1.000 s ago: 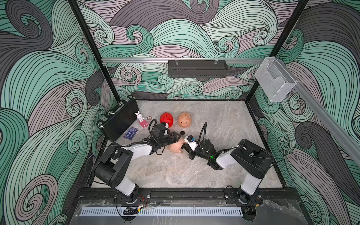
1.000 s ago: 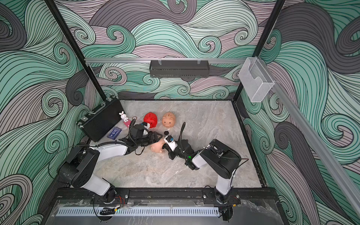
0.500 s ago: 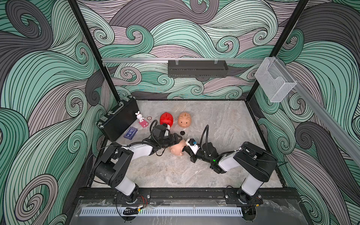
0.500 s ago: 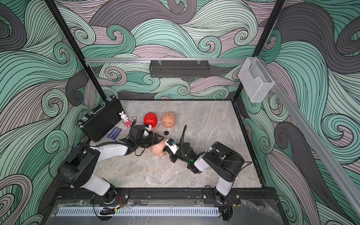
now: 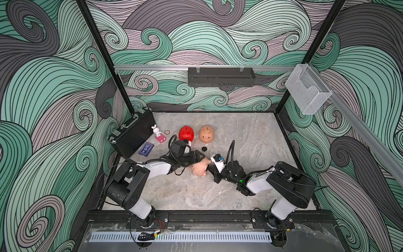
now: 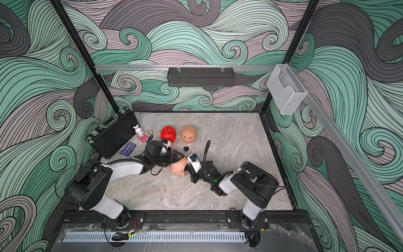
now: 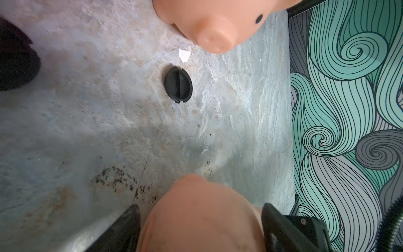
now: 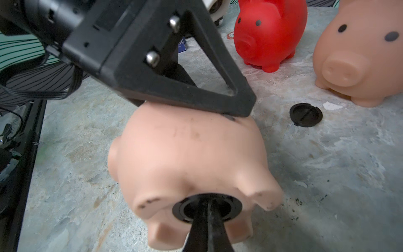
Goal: Open piggy banks
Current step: Open the lid on the piggy bank.
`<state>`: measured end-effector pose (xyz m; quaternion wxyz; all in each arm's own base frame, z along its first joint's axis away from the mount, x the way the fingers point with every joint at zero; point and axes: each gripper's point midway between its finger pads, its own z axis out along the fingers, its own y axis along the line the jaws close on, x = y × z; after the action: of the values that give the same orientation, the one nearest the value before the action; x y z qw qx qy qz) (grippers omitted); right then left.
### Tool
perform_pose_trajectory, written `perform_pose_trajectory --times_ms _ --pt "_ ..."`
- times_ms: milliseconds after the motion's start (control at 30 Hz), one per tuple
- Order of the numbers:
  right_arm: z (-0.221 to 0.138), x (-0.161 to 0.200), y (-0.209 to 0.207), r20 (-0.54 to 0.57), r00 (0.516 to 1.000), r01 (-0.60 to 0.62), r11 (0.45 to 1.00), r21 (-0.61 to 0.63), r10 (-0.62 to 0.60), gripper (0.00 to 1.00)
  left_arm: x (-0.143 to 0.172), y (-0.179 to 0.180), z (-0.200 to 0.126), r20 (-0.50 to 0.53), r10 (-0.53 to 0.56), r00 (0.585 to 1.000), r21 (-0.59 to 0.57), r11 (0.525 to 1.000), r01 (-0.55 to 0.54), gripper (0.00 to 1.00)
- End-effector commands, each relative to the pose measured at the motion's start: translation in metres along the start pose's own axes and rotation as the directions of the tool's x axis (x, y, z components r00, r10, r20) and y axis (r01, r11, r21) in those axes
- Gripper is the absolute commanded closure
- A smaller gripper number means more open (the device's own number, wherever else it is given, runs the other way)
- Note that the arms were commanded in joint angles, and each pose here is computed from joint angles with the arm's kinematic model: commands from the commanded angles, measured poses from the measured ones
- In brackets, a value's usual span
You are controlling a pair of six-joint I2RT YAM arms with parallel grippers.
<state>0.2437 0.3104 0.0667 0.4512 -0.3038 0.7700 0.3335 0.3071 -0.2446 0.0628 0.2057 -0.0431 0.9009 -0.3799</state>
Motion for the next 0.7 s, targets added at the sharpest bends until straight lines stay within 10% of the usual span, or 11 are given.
perform_pose_trajectory --times_ms 0,667 --pt "-0.006 -0.028 0.004 0.098 0.992 -0.078 0.997 -0.011 0.079 1.0 0.067 0.059 0.001 -0.2 -0.102 0.975 -0.203 0.977 0.06 0.17" --pt "-0.01 0.006 0.037 -0.002 0.928 0.37 0.924 -0.091 -0.372 1.0 0.065 0.055 -0.002 -0.196 -0.094 0.976 -0.198 0.979 0.054 0.17"
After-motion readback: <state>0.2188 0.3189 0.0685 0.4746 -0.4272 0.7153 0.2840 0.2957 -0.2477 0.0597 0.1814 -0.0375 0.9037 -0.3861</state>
